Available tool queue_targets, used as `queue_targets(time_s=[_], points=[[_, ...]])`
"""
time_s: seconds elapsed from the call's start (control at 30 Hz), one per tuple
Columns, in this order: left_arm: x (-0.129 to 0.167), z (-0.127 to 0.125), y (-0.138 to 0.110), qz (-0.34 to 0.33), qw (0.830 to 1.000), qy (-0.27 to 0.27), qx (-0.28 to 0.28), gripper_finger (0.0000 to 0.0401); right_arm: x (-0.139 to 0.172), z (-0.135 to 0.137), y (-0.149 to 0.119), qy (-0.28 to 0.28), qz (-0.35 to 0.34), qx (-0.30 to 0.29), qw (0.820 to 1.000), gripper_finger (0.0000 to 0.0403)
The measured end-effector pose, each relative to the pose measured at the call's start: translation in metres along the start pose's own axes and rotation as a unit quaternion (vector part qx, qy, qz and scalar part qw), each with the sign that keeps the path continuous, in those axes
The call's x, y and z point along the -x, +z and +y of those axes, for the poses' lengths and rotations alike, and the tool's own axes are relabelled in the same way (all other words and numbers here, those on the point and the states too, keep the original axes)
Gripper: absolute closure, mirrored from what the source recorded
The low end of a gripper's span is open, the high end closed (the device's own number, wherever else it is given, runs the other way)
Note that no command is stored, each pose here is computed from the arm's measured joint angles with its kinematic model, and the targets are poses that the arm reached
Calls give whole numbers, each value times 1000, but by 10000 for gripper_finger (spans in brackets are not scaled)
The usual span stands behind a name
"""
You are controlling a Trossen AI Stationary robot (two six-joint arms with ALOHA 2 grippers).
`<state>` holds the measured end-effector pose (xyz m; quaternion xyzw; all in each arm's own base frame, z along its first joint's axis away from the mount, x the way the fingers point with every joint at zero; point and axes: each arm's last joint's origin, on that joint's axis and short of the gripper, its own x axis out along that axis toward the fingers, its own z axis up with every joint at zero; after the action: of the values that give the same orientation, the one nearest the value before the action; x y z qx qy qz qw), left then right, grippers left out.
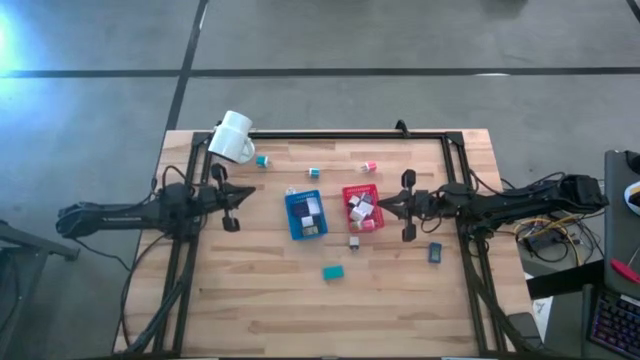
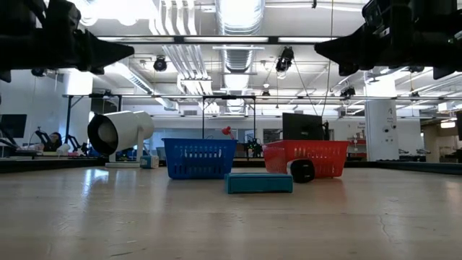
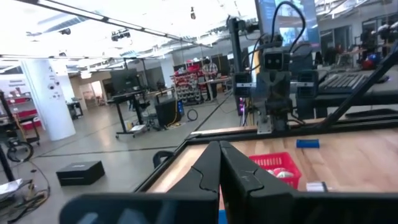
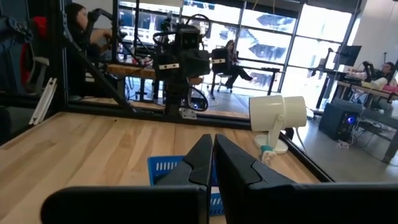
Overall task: Pick & Place Office items
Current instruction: Put the blue digital clock into the blue bin
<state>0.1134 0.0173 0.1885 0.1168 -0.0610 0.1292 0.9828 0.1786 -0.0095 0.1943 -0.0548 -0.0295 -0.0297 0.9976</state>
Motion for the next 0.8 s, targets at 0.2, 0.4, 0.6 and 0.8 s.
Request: queue_targets(time_s=[0.2,0.4,0.6,0.8], points=[[1,0,-5,4,1000,0,-2,396,0,0,-1,0,2,2,1000,390],[1,0,-8,6,1000,-6,-9,396,0,0,-1,0,2,4,1000,390],[1,0,-6,-1,1000,-6,-5,396,-1,1,-3,3,9,-8,1000,390],[1,1,-2,-14,1000,-3,-11,396,-13,1,3,10,67,-9,998,390]])
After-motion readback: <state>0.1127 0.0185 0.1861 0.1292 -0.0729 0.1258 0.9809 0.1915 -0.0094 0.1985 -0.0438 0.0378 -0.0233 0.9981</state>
